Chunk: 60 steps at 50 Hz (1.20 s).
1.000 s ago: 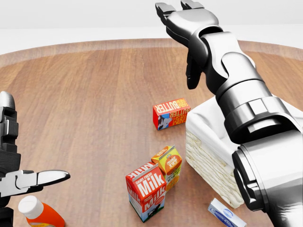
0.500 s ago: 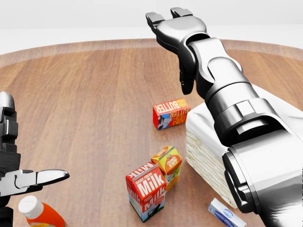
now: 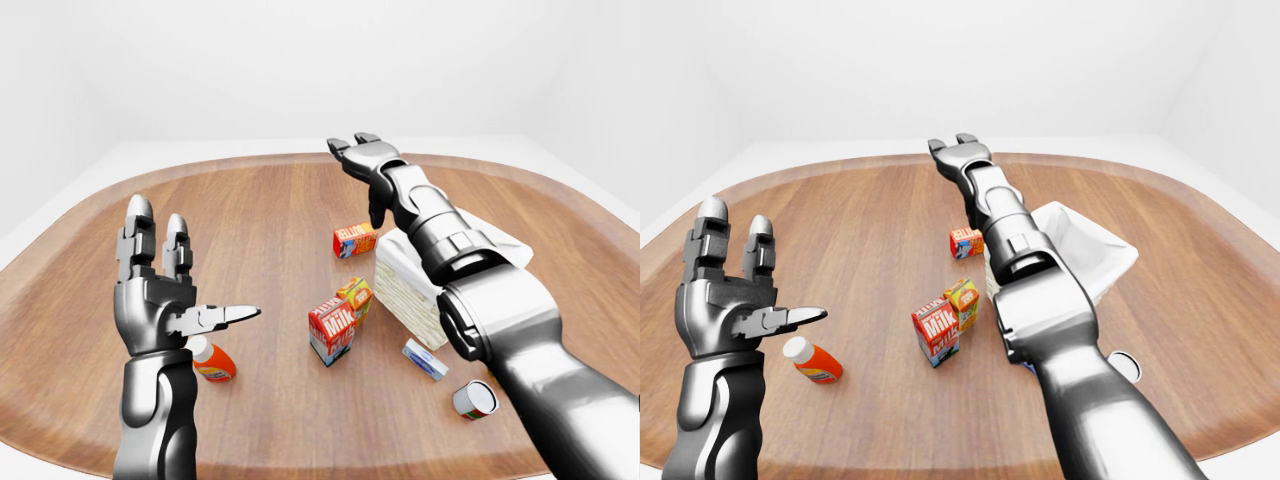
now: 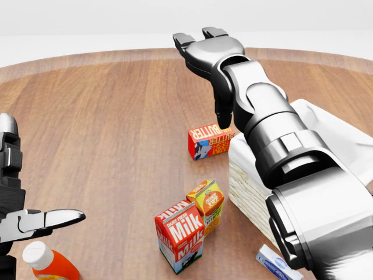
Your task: Pick up the orange juice, and put it in the basket.
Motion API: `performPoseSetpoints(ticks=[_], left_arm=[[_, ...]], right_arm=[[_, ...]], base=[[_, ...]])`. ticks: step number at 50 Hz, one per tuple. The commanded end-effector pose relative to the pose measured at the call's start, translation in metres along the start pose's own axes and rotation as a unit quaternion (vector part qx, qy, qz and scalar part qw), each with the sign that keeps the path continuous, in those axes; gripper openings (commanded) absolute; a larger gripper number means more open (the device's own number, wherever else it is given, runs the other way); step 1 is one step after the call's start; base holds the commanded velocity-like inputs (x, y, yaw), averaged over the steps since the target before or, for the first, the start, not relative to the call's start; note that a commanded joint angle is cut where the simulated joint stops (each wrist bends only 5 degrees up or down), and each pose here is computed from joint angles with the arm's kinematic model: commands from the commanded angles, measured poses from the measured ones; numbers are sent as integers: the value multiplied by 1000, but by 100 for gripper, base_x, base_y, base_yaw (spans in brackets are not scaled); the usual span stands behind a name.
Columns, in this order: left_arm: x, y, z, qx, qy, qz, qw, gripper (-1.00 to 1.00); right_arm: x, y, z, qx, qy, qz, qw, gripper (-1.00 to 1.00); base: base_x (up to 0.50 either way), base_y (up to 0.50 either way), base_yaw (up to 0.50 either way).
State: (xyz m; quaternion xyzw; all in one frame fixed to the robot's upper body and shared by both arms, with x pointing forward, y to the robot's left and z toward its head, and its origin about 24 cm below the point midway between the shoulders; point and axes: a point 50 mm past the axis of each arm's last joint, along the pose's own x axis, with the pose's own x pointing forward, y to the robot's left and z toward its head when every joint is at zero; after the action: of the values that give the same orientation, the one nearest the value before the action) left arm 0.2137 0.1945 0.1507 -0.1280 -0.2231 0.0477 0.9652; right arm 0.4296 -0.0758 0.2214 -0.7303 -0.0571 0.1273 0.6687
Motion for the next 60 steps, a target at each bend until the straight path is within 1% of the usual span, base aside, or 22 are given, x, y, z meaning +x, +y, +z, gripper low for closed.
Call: performPoseSetpoints(ticks=[1, 15, 43, 60], left_arm=[[0, 0, 0, 0, 0, 0, 1000, 100], [0, 0, 0, 0, 0, 0, 1000, 100], [0, 0, 0, 0, 0, 0, 1000, 100], [0, 0, 0, 0, 0, 0, 1000, 100]], right_arm=[[0, 8, 2, 0, -2, 13, 1000, 100], [1, 15, 3, -7, -3, 21, 1000, 100], [1, 40, 7, -21, -5, 49, 999, 100], [0, 51, 10, -17, -10, 57, 998, 100]], base=[[0, 0, 0], [0, 0, 0], [0, 0, 0], [0, 0, 0]])
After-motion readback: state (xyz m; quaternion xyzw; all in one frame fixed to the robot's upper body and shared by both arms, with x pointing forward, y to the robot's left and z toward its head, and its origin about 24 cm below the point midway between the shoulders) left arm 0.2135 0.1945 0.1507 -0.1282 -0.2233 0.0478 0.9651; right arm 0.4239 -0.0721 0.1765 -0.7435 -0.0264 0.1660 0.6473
